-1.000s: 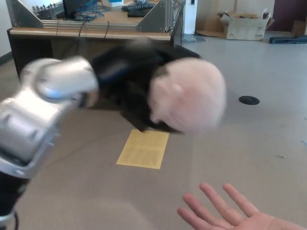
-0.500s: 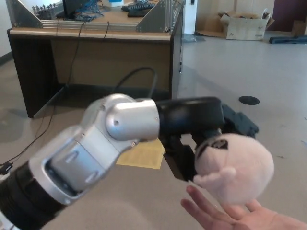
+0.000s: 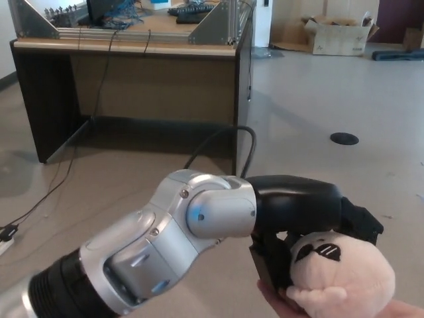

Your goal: The robot extends its left hand to pick up an emotional support dumpling from the palm of a person and brings its hand down by its side. Then it extends its arm again to hand the dumpling back to the person.

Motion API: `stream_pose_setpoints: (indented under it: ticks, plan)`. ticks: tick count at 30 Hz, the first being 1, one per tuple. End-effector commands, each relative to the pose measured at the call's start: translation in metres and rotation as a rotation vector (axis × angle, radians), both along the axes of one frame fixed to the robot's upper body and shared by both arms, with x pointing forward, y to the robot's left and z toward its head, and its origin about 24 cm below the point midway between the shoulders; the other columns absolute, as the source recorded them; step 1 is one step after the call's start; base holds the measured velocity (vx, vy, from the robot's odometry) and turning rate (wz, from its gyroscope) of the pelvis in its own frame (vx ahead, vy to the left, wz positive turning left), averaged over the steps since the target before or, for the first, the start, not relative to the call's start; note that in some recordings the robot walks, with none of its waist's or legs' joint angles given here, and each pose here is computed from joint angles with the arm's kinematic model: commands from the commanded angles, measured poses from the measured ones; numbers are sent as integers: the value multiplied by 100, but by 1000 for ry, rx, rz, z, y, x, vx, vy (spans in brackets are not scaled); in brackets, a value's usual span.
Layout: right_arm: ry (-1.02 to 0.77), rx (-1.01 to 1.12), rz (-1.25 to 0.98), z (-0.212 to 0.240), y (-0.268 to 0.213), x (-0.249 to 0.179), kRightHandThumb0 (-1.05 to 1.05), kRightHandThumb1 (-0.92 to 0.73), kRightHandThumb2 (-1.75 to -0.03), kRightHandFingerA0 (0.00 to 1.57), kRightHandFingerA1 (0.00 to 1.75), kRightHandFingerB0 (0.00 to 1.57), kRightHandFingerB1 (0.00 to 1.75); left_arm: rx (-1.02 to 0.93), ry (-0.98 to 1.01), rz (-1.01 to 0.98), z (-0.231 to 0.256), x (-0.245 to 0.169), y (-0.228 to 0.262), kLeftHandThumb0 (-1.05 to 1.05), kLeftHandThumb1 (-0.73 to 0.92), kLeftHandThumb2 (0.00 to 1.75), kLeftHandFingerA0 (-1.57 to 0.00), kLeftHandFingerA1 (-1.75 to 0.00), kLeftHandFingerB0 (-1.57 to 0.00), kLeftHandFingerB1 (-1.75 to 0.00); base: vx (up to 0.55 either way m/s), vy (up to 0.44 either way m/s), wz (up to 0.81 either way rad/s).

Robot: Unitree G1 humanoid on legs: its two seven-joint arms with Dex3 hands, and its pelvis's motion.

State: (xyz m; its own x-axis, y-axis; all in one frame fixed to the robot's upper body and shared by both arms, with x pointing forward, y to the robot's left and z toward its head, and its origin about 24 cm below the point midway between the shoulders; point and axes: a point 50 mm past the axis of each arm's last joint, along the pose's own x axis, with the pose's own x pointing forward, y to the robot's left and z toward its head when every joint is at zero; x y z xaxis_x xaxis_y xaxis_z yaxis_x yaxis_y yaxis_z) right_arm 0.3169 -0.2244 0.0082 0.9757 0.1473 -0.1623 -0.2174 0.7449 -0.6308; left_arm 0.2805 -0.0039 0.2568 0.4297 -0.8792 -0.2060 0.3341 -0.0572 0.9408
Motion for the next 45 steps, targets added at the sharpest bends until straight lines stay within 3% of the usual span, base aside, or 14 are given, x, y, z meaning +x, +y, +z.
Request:
stream_pose_setpoints:
  ticks: [1, 8, 9, 11, 14, 22, 24, 25, 30, 31, 32, 41, 44, 45]
  plan:
    - [27, -79, -31, 8, -8, 9, -47, -79, -64, 70, 76, 68, 44, 16, -29, 10, -3, 1, 0, -11, 64, 58, -72, -160, -68, -132, 0, 0, 0]
    - [27, -83, -30, 10, -6, 11, -47, -79, -64, 70, 76, 68, 44, -54, -45, 44, 0, 4, 5, -16, 55, 58, -80, -146, -84, -109, 0, 0, 0]
    - [-413, 448, 3, 38, 45, -13, -60, -59, -59, 66, 50, 63, 43, -51, -82, 53, 3, 4, 6, -82, 51, 86, -9, -14, -2, -9, 0, 0, 0]
    - [-361, 452, -70, 33, 33, -7, -54, -62, -60, 89, 52, 78, 44, -53, -104, 55, 7, 4, 6, -81, 45, 88, -1, -11, 0, -9, 0, 0, 0]
    - [-75, 2, 8, 20, -6, 9, -60, -83, -65, 77, 79, 63, 43, -62, -126, 60, 15, 7, 10, -81, 44, 89, 0, -4, 0, -4, 0, 0, 0]
    - [-56, 30, -63, 20, -2, 13, -53, -73, -62, 87, 76, 61, 39, -68, -125, 80, 24, 10, 19, -83, 45, 91, 0, -1, 0, 0, 0, 0, 1]
    - [-61, 19, -69, 12, -4, 6, -47, -60, -96, 85, 75, 60, 59, -83, -116, 70, 35, 8, 28, -83, 43, 91, 0, 0, 0, 0, 0, 0, 0]
    - [-59, 40, -81, 11, -4, 6, -39, -66, -61, 91, 52, 70, 41, -92, -104, 73, 40, 8, 31, -82, 43, 90, 0, 0, 0, -1, 0, 0, 0]
    - [-71, 86, -102, 9, -2, 5, -37, -63, -61, 91, 49, 71, 42, -119, -67, 79, 55, 6, 39, -82, 44, 89, 0, 0, 0, 0, 0, 0, 0]
    - [-81, 93, -87, 5, -2, 0, -35, -62, -60, 88, 52, 74, 45, -230, 13, 70, 77, 5, 56, -84, 45, 61, 0, -16, 0, -3, 0, 0, 0]
    - [-79, 105, -87, 3, -2, -2, -34, -62, -60, 88, 54, 75, 46, -292, 57, 62, 90, 5, 69, -73, 42, 81, 0, -3, 0, 0, 0, 0, 0]
    - [-32, 126, -112, -7, -5, -9, -33, -61, -59, 86, 51, 74, 45, -524, 70, 214, 131, 6, 161, -77, 44, 86, -4, -15, 0, -1, 0, 0, 0]
    - [-31, 126, -117, -12, -6, -13, -31, -60, -58, 81, 49, 73, 46, -595, 86, 300, 118, 9, 202, -76, 48, 55, -1, -27, 0, -12, 0, 0, 0]
    - [-32, 126, -123, -13, -8, -15, -30, -60, -58, 81, 49, 73, 46, -650, 127, 349, 105, 12, 226, -63, 37, 80, 0, -26, 0, -14, 0, 0, 0]
